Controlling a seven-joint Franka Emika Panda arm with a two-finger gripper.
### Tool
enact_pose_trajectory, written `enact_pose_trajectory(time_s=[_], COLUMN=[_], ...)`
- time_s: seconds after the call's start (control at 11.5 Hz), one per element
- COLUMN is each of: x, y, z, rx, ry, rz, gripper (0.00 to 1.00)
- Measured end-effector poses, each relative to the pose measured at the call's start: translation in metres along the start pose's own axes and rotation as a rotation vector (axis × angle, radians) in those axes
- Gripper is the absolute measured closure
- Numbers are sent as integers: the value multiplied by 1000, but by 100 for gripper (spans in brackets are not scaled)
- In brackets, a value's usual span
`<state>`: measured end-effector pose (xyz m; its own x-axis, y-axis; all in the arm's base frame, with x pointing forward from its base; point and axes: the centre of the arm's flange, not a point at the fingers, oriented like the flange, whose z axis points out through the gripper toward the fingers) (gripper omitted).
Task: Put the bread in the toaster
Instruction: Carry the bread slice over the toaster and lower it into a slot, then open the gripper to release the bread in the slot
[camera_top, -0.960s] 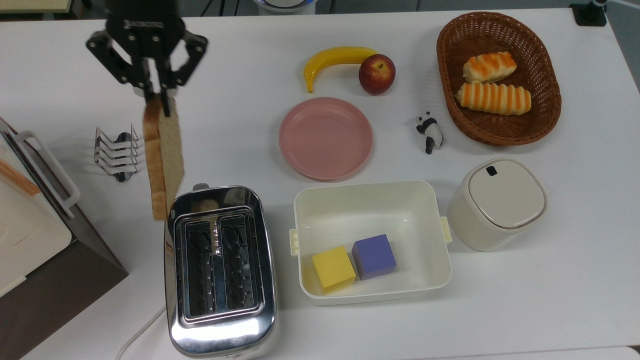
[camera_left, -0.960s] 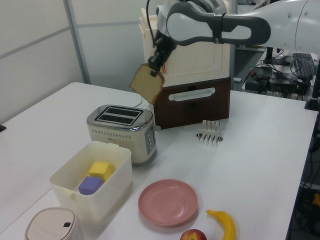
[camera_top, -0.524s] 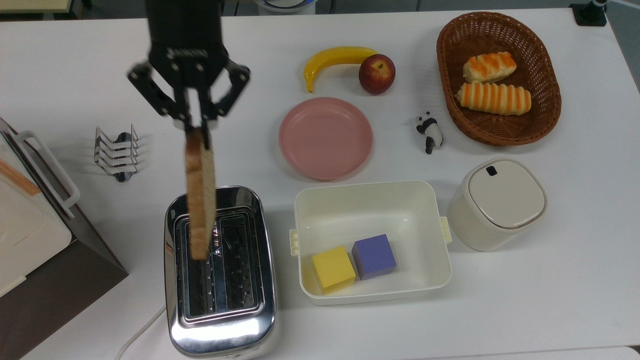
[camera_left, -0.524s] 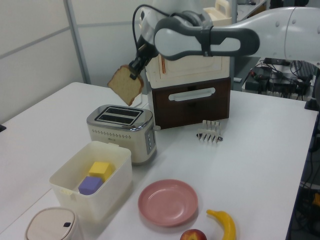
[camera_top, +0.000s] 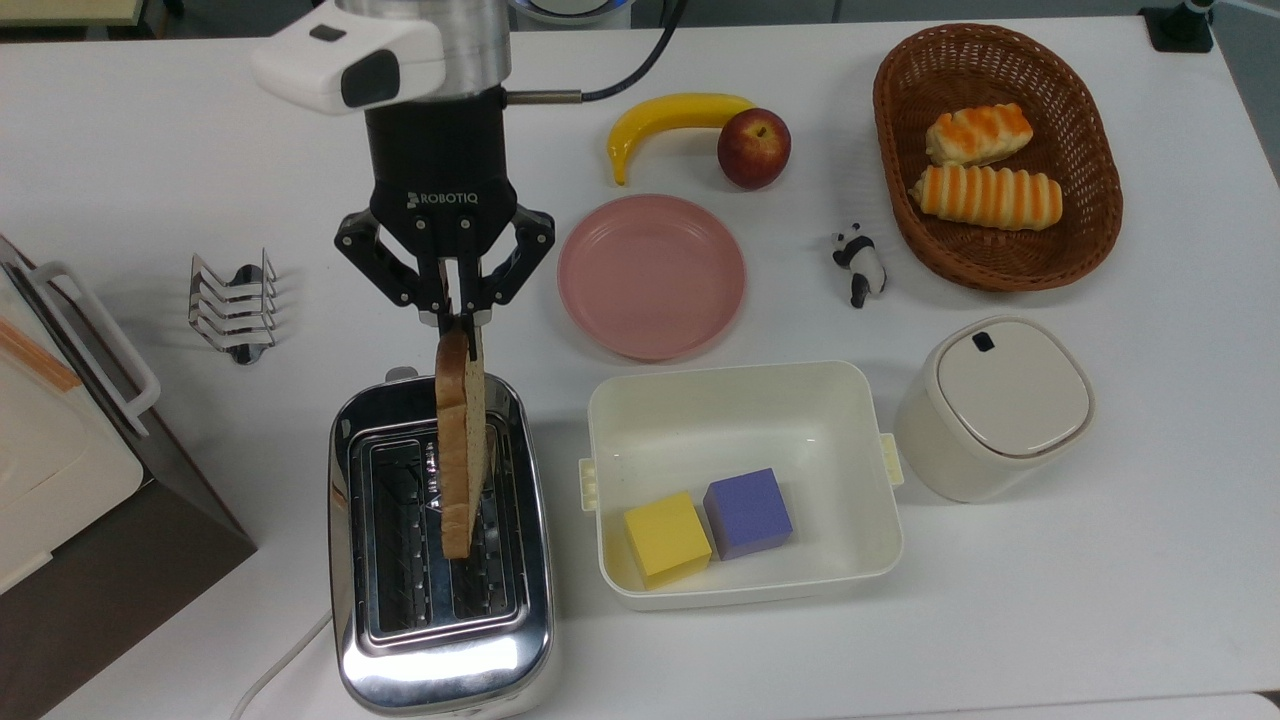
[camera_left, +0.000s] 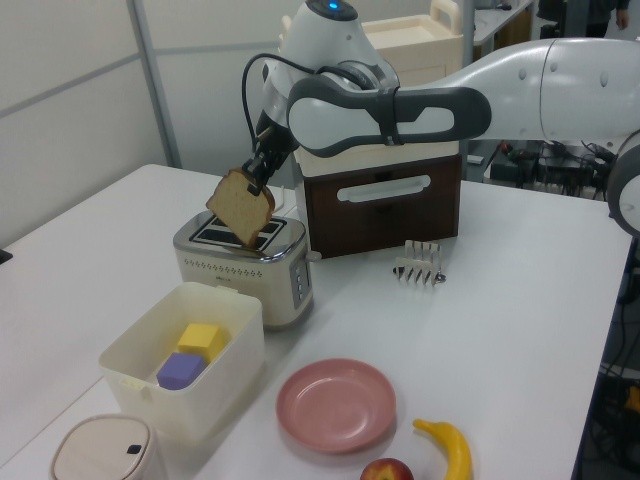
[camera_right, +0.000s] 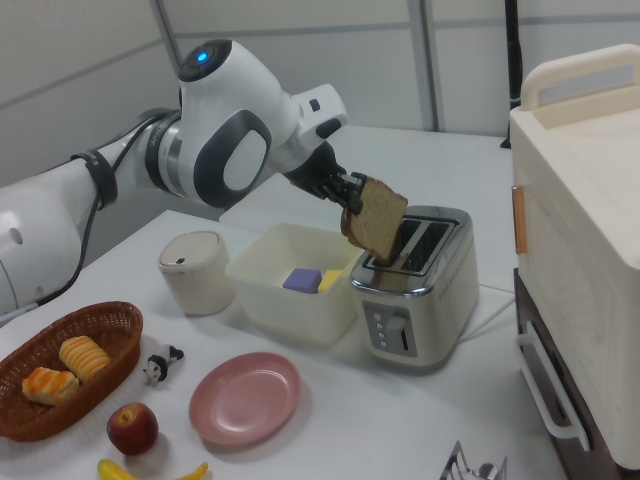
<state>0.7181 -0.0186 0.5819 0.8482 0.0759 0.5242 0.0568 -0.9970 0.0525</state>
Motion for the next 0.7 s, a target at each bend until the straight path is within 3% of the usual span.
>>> enact_pose_trajectory(time_s=[0.52, 0.61, 0.7], x=[-8, -7, -8], y=[1, 2, 2], z=[34, 33, 34], rx=[2, 2, -1], ry=[-41, -40, -42], rz=[2, 3, 1], gripper=[87, 82, 67])
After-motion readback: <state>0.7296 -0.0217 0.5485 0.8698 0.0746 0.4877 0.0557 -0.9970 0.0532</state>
